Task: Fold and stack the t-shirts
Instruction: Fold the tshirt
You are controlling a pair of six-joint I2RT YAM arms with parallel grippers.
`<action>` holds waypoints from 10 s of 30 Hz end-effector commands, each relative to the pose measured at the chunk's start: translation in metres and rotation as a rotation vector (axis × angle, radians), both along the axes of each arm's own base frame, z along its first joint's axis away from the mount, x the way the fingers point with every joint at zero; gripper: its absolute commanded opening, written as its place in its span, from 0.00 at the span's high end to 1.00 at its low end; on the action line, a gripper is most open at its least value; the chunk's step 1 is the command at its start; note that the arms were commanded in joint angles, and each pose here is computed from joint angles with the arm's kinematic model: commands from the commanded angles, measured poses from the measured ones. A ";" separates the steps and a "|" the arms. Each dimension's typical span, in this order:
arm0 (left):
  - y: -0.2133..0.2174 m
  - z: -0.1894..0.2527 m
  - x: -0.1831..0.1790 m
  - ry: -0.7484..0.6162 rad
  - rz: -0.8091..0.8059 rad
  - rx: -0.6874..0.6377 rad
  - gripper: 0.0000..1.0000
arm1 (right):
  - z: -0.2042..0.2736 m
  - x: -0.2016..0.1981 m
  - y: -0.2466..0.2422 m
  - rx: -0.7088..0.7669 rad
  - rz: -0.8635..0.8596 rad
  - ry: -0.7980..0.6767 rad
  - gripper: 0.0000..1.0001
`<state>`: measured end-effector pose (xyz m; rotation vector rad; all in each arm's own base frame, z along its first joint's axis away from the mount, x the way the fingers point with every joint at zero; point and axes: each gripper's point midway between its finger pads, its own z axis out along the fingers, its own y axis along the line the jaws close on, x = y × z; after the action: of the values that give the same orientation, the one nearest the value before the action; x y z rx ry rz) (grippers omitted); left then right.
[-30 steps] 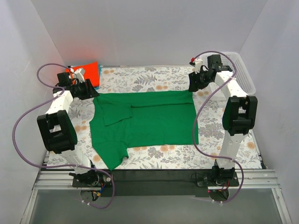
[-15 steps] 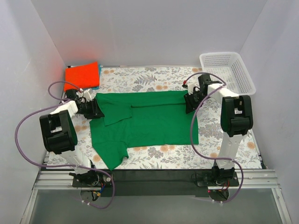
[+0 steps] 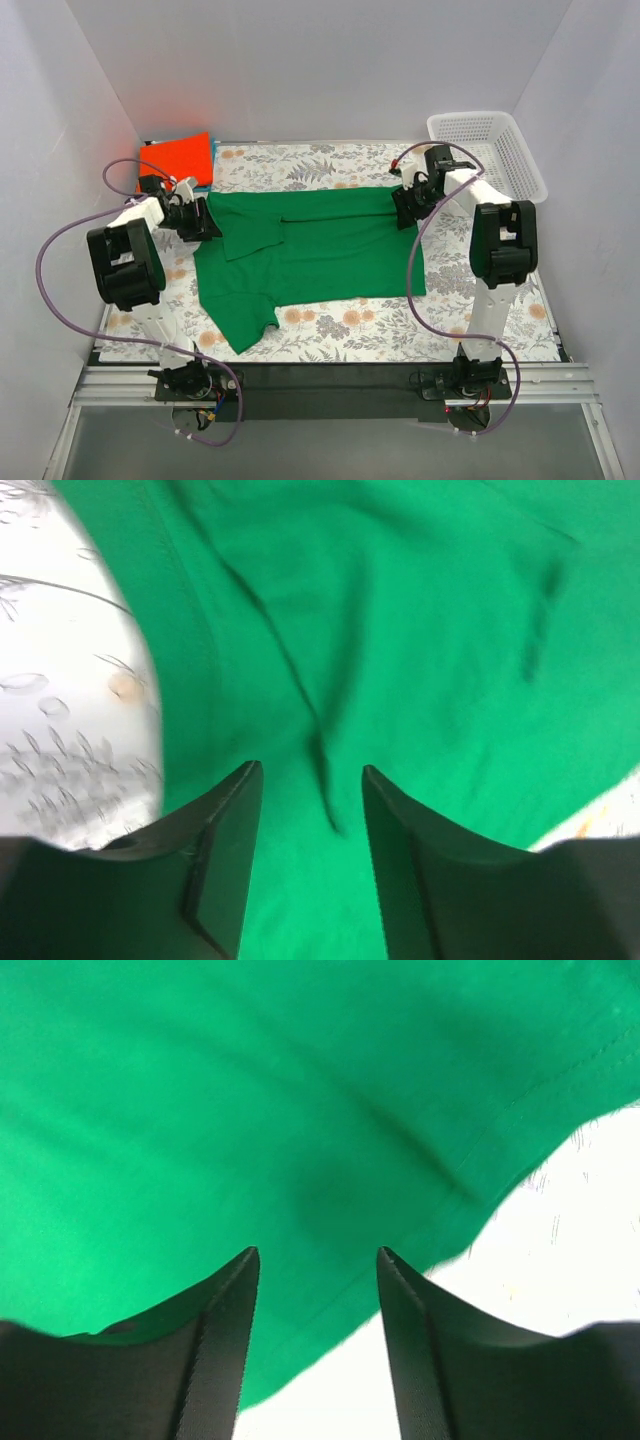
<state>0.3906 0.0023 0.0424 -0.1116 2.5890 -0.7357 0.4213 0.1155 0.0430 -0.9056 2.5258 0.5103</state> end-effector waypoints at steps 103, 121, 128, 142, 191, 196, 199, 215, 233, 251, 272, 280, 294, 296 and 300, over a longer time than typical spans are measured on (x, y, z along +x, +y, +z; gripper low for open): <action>-0.031 0.061 -0.040 -0.277 -0.917 0.555 1.00 | 0.031 -0.072 -0.039 -0.398 0.541 -0.170 0.99; -0.030 0.047 0.015 -0.297 -0.946 0.574 1.00 | 0.017 -0.031 -0.037 -0.408 0.552 -0.160 0.99; -0.031 0.042 0.026 -0.298 -0.961 0.575 1.00 | 0.013 -0.030 -0.034 -0.395 0.550 -0.151 0.99; -0.002 0.085 0.022 -0.316 -0.706 0.413 0.56 | 0.056 -0.036 -0.039 -0.215 0.255 -0.083 0.49; 0.018 0.014 -0.085 -0.096 -0.386 0.063 0.44 | -0.009 -0.087 -0.043 0.026 -0.172 0.322 0.99; 0.019 0.010 -0.083 -0.091 -0.389 0.056 0.56 | -0.009 -0.087 -0.044 0.023 -0.171 0.319 0.99; 0.019 0.009 -0.081 -0.084 -0.388 0.046 0.67 | -0.009 -0.086 -0.046 0.018 -0.171 0.317 0.99; 0.051 0.031 -0.066 -0.025 -0.373 0.150 1.00 | 0.001 -0.088 -0.077 -0.087 -0.134 0.251 0.99; 0.046 -0.029 -0.130 0.123 -0.412 0.191 1.00 | -0.032 -0.137 -0.082 -0.141 -0.061 0.332 0.99; 0.022 0.055 -0.090 -0.126 -0.352 0.088 0.57 | 0.071 -0.108 -0.034 0.135 -0.014 0.075 0.48; -0.021 0.004 -0.098 0.061 -0.163 0.018 0.50 | 0.043 -0.114 0.127 0.199 0.245 0.068 0.60; -0.022 -0.011 -0.088 0.095 -0.136 0.043 0.50 | 0.015 -0.129 0.123 0.161 0.263 0.114 0.62; -0.031 0.016 -0.075 0.060 -0.163 0.032 0.78 | -0.018 -0.141 0.107 0.060 0.258 0.156 0.64; -0.030 0.018 -0.071 0.056 -0.167 0.038 0.79 | -0.018 -0.141 0.107 0.062 0.259 0.157 0.64; -0.033 0.025 -0.058 0.033 -0.173 0.017 0.99 | -0.018 -0.143 0.108 0.065 0.259 0.165 0.64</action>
<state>0.3175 -0.0269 0.0527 0.0711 2.7092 -0.7635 0.2777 0.2207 0.0267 -1.1908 2.5520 0.7775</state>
